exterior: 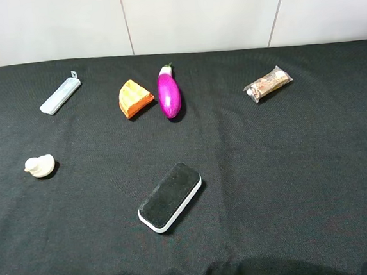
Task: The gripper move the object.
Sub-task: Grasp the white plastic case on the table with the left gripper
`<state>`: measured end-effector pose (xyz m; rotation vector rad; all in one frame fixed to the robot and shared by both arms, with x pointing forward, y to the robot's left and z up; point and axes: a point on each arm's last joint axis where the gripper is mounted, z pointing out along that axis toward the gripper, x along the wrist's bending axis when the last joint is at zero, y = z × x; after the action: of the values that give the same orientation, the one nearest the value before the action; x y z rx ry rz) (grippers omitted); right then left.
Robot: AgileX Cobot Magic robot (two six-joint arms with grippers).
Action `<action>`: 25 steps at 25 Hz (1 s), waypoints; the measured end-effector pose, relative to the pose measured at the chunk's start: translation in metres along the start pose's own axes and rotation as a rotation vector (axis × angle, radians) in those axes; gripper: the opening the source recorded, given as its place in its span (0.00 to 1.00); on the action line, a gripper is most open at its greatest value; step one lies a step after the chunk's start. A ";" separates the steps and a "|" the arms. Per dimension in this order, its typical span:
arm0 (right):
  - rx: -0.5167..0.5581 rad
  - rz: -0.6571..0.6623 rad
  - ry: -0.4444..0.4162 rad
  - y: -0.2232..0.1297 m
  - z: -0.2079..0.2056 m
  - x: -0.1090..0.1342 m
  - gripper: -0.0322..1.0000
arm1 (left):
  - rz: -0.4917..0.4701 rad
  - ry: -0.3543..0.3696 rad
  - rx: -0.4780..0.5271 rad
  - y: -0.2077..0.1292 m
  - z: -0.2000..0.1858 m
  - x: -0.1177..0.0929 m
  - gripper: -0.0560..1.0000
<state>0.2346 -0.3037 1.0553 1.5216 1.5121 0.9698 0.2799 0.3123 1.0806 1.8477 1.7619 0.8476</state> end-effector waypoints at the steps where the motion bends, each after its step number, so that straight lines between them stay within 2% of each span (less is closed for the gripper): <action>1: 0.000 0.000 0.000 0.000 0.000 0.000 0.70 | 0.002 0.000 0.008 0.006 0.001 0.000 0.91; 13: 0.000 0.000 0.000 0.000 0.000 0.000 0.70 | 0.025 -0.002 0.165 0.074 0.028 -0.004 0.91; 25: 0.000 0.000 0.000 0.000 0.000 0.000 0.70 | 0.047 0.000 0.330 0.140 0.087 -0.014 0.91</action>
<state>0.2346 -0.3037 1.0553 1.5216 1.5121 0.9698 0.4409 0.2945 1.1142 2.0999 1.9596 0.5989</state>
